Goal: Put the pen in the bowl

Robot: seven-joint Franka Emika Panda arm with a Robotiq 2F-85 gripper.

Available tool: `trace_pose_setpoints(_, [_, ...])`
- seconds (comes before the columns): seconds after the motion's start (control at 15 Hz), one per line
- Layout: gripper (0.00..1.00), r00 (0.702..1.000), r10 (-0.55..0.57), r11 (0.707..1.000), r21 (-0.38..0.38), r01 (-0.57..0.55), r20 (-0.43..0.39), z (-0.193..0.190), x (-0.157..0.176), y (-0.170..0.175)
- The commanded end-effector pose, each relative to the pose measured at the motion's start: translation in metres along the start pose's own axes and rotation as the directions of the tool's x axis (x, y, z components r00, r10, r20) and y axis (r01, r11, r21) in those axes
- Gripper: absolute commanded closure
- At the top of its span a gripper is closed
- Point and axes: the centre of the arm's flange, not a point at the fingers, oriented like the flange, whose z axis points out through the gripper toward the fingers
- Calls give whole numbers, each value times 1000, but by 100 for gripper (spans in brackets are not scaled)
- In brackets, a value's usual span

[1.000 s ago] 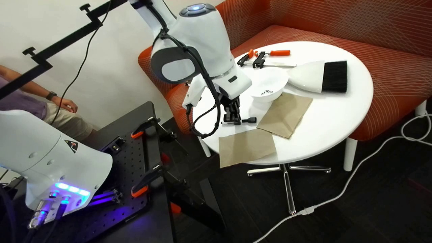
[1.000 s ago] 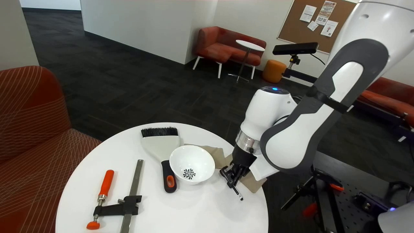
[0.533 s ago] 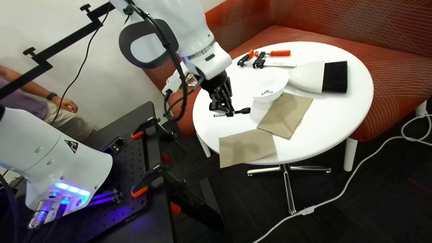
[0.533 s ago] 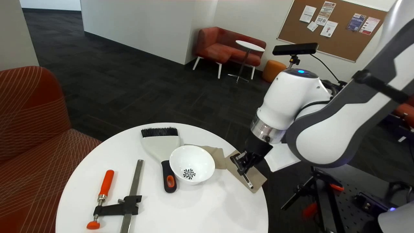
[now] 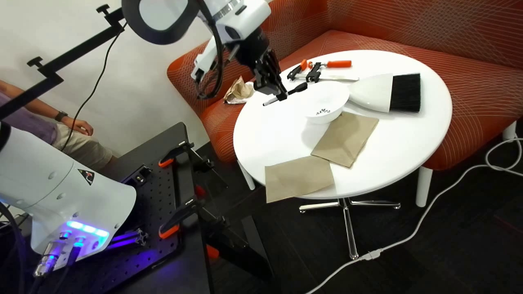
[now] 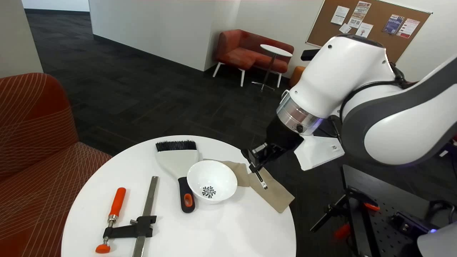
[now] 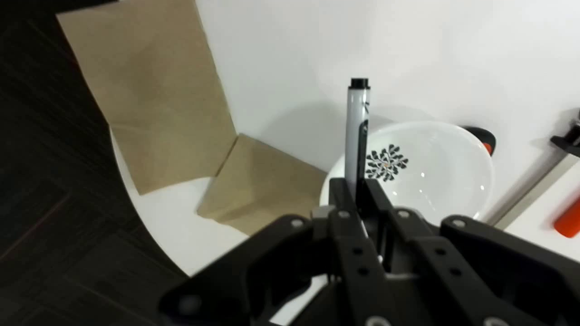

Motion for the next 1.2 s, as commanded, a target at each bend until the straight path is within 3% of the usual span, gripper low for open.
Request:
trace_pose_setpoints(0.0, [97,998,-12,1000,22,13,-64,-15,23,-28])
trace_pose_setpoints(0.47, [97,988,-49,999,2,50,-146,16,57,-67])
trace_pose_setpoints(1.13, [97,990,-68,995,-77,59,-124,78,58,-73])
